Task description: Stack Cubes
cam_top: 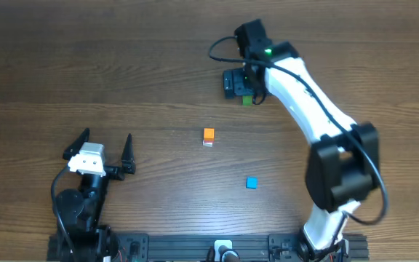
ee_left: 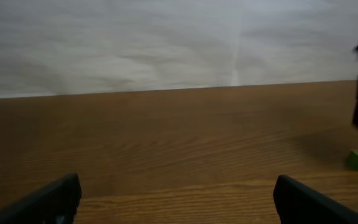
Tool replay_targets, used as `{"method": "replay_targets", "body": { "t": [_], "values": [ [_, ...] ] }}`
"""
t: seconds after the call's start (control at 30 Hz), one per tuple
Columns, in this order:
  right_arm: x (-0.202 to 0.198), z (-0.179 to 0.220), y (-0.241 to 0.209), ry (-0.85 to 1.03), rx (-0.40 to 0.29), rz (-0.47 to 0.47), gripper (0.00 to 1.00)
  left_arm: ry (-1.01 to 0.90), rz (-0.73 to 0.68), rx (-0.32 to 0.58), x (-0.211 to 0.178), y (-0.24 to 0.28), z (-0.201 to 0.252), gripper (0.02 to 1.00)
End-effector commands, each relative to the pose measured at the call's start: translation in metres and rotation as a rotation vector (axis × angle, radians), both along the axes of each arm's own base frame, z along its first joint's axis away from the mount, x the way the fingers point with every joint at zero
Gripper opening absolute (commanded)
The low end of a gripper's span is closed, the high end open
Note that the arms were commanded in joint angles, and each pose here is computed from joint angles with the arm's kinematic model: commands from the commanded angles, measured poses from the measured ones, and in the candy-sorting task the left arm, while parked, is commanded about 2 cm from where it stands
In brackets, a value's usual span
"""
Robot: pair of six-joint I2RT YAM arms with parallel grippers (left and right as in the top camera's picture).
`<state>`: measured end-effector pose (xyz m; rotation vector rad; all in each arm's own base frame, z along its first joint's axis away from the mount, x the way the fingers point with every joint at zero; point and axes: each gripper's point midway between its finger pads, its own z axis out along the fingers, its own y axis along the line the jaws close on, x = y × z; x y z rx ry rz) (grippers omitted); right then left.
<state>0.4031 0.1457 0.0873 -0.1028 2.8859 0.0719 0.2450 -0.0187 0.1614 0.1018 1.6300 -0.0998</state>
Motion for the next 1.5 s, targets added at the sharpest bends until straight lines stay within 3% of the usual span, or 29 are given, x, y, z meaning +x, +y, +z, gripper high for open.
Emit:
{"method": "replay_targets", "body": {
  "t": [0.03, 0.27, 0.57, 0.77, 1.0, 1.2, 1.5],
  "values": [
    [0.011, -0.021, -0.004, 0.017, -0.042, -0.11, 0.993, -0.003, -0.004, 0.014, 0.0, 0.0, -0.001, 1.0],
    [0.013, -0.057, -0.009, 0.076, -0.066, -0.143, 0.978, -0.003, -0.003, 0.013, 0.0, 0.0, -0.001, 0.998],
    [0.016, -0.082, -0.007, 0.099, -0.075, -0.122, 0.919, -0.003, -0.004, 0.013, 0.0, 0.0, -0.001, 1.0],
    [0.019, -0.081, -0.001, 0.094, -0.037, -0.092, 0.759, -0.003, -0.003, 0.014, 0.0, 0.0, -0.001, 1.0],
    [0.019, -0.082, -0.001, 0.097, -0.039, -0.079, 0.428, -0.003, -0.004, 0.013, 0.0, 0.0, -0.001, 1.0],
    [0.017, -0.082, -0.002, 0.105, -0.042, -0.08, 0.404, -0.003, -0.004, 0.014, 0.0, 0.0, -0.001, 1.0],
    [0.014, -0.082, -0.004, 0.115, -0.046, -0.081, 0.286, -0.003, -0.003, 0.014, 0.0, 0.0, -0.001, 1.0]
  ]
}}
